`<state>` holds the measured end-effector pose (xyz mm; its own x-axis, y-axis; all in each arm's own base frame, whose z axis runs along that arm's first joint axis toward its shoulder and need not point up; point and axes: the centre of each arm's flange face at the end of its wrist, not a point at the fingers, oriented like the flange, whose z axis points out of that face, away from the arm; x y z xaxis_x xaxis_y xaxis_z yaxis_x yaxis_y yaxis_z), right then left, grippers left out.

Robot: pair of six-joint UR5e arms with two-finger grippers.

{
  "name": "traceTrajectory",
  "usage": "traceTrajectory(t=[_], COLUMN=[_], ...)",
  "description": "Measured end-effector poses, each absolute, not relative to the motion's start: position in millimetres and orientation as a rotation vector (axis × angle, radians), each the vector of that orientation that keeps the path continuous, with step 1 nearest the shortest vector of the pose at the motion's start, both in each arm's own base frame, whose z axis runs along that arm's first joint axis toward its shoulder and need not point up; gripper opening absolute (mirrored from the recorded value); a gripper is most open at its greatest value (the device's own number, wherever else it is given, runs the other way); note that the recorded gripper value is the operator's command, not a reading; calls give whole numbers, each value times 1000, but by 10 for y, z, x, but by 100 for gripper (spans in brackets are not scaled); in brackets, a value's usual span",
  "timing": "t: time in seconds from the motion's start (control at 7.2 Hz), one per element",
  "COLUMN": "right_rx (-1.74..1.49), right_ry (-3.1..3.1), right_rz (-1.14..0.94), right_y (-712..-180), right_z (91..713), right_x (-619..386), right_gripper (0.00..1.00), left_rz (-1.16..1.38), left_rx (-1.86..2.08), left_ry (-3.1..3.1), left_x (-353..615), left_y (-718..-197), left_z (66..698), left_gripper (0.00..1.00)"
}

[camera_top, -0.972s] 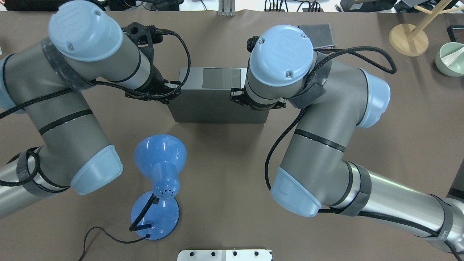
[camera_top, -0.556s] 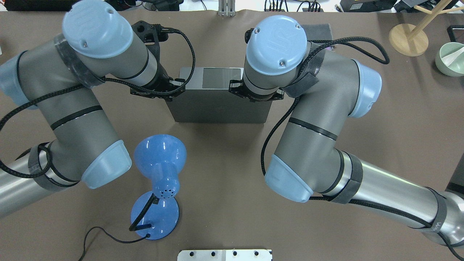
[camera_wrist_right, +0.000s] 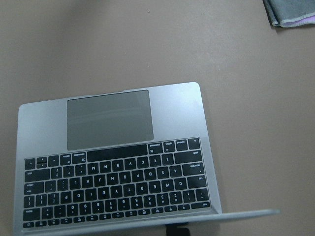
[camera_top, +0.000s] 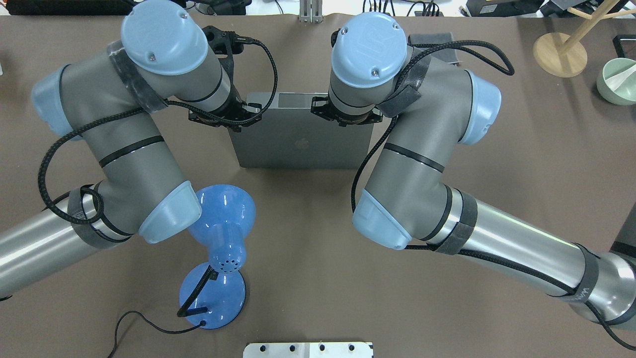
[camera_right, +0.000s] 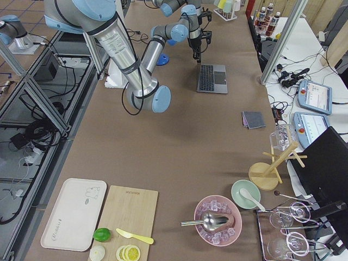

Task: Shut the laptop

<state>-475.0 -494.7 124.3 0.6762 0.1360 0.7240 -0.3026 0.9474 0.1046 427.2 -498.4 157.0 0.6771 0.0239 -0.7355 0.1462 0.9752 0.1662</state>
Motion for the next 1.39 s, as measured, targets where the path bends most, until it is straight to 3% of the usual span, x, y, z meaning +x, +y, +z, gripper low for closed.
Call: traceTrajectory(t=[1.39], right_rx=[257], right_ry=[-752], right_rz=[263], right_y=[-5871], right_z=[1575], right_x=[-5113], right_gripper=[0], left_rz=[-105], left_rx=[332], left_ry=[823], left_x=[4852], left_y=[-5985], left_z=[1793], left_gripper=[0])
